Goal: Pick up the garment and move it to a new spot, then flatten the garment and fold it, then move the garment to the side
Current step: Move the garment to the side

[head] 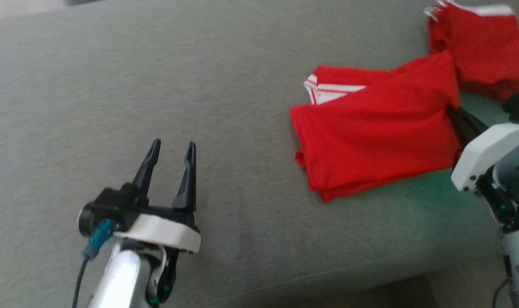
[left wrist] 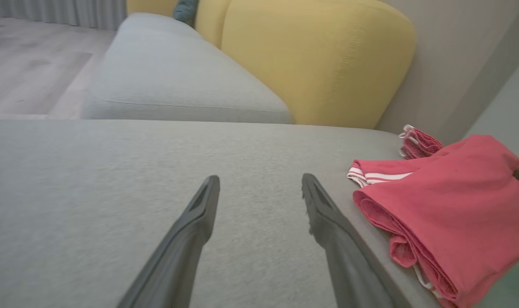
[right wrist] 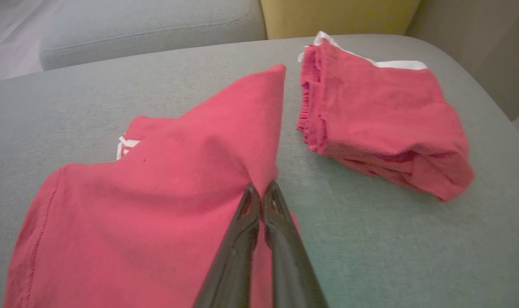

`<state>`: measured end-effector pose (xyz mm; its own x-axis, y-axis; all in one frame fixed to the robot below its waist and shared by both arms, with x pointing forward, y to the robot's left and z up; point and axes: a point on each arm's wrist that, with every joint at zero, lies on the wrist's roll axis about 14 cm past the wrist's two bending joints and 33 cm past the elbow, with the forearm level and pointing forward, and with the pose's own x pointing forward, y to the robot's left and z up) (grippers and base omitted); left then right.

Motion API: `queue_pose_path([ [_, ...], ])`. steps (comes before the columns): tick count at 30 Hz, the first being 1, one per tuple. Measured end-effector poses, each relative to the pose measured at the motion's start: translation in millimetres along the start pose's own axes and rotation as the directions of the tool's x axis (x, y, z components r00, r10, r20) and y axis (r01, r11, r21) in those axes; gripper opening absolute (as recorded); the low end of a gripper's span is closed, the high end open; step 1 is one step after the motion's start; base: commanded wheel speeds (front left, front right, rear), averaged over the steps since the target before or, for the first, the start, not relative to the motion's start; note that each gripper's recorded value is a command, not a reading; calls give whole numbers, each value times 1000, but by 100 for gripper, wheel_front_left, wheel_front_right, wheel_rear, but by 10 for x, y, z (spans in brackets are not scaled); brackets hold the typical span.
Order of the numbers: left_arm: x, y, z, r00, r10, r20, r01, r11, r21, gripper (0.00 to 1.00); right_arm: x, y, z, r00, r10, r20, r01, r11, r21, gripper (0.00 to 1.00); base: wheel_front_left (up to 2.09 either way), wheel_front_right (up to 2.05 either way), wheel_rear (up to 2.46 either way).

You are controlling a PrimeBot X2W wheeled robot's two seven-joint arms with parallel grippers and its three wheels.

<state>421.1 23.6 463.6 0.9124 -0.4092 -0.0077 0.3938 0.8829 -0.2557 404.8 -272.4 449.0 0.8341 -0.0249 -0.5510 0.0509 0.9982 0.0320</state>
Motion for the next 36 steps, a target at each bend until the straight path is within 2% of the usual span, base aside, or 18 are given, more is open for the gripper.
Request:
queue_pose_path([
  [6,350,-263,-161,994,-107,-14,106,994,-31,100,-43,-271,-149,996,-86,-25,87,996,35,0,0,0,0],
  [12,399,-304,-325,990,-130,-49,128,991,-50,100,32,-326,-156,994,-108,-25,109,993,34,0,0,0,0],
  [21,280,-87,-145,998,-55,-18,54,998,-21,100,285,-181,451,994,-69,84,67,997,30,0,0,0,0],
  [26,195,34,-46,1000,-10,0,10,1000,-11,100,410,-224,840,987,-90,134,87,996,28,0,0,0,0],
  [29,142,125,-22,1000,23,4,-23,1000,-13,100,450,-397,1087,976,-144,164,145,989,8,0,0,0,0],
  [36,113,181,2,999,41,11,-41,999,-14,100,369,-902,1254,947,-275,165,280,960,-7,0,0,0,0],
])
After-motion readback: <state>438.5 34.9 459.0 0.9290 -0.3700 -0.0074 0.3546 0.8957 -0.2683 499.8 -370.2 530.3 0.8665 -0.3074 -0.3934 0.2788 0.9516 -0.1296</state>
